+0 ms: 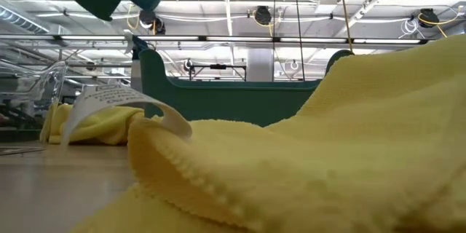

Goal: Sort microfiber towel by color & place in baskets
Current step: Put the blue microfiber towel into the blue bin

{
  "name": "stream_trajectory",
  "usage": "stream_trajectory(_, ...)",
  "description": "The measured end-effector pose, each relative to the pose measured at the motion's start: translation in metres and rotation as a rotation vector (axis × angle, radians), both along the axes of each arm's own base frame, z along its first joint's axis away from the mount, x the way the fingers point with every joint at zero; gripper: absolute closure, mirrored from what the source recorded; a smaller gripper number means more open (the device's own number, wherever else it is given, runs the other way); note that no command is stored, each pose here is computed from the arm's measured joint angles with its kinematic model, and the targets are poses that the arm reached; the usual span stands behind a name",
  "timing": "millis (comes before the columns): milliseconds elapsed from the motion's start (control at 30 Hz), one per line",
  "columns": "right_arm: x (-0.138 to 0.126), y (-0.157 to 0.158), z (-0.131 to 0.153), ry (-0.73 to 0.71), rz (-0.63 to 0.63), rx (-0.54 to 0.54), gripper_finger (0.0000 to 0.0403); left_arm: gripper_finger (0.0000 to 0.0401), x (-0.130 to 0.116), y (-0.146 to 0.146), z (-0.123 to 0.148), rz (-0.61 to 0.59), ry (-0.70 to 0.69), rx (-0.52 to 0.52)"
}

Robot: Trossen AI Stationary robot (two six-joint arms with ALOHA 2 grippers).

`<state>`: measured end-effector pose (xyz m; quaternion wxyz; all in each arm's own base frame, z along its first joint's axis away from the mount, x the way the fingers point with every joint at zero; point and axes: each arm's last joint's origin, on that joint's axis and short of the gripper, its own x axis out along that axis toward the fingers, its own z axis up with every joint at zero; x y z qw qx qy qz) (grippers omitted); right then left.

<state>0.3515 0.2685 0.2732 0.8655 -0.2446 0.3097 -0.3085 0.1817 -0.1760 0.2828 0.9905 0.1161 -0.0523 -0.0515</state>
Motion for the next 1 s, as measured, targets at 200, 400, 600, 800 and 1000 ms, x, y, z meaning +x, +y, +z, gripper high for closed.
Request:
stream_trajectory(200, 0.022, -0.049, -0.001, 0.246, -0.072, 0.008, 0.0245, 0.0383, 0.000, 0.001, 0.000, 0.009, 0.000, -0.001)
stream_trajectory(400, 0.055, -0.073, -0.008, 0.410, 0.051, 0.264, 0.0245, 0.0383, -0.003, 0.000, 0.002, 0.008, 0.000, -0.002)
stream_trajectory(600, 0.085, -0.050, -0.006, 0.215, 0.342, 0.365, 0.0245, 0.0383, -0.012, 0.002, 0.006, 0.033, 0.009, -0.002)
stream_trajectory(800, 0.094, -0.037, -0.013, 0.082, 0.411, 0.374, 0.0245, 0.0383, -0.022, -0.003, 0.009, -0.006, 0.006, -0.006)
stream_trajectory(1000, 0.101, -0.027, -0.038, -0.085, 0.428, 0.352, 0.0245, 0.0383, -0.026, -0.006, 0.010, -0.024, 0.004, 0.000)
